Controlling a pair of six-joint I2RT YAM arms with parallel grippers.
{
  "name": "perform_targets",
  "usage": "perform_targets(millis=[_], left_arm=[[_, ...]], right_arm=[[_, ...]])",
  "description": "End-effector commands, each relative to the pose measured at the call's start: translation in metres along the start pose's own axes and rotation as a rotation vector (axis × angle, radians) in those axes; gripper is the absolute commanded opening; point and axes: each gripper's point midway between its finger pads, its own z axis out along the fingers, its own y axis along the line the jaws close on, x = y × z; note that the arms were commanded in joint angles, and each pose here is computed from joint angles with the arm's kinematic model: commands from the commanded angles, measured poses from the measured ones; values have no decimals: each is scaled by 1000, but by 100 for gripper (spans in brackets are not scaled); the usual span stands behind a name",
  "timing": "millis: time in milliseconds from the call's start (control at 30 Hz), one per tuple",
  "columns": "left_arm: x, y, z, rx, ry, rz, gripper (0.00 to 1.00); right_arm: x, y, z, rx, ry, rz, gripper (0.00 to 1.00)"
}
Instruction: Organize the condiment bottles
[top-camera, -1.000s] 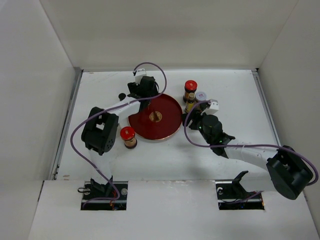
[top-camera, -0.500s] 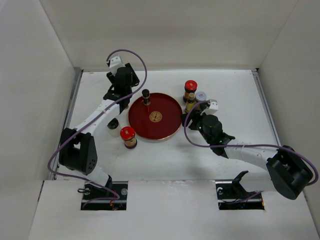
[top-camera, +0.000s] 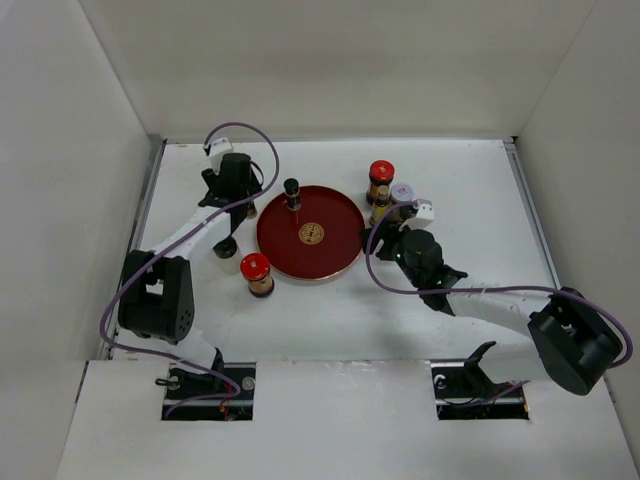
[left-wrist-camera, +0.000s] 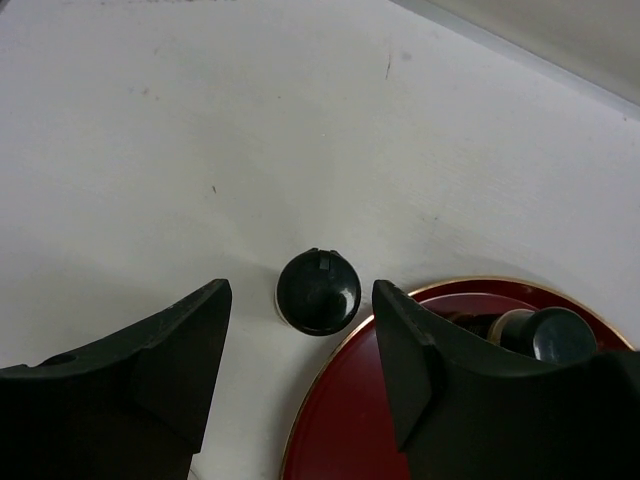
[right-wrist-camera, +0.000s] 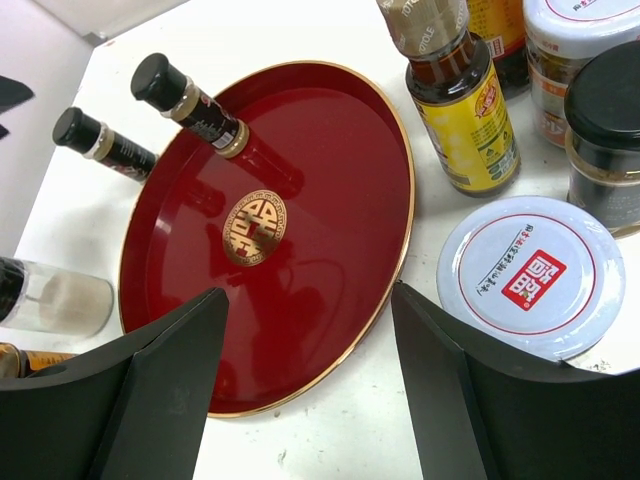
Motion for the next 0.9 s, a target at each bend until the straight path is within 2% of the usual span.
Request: perform_targets(millis=[0, 233, 567, 867], left_arm=[[-3, -8, 10, 44, 2, 9, 57], [10, -15, 28, 62, 48, 18, 55], [7, -18, 33, 60, 37, 15, 54], [9, -16, 38, 45, 44, 19, 36]], right_arm=[[-21, 21, 3, -63, -61, 15, 74], [-20, 22, 4, -67, -57, 11, 74], [-16, 26, 5, -76, -44, 3, 74], [-15, 26, 5, -75, -43, 4, 74]])
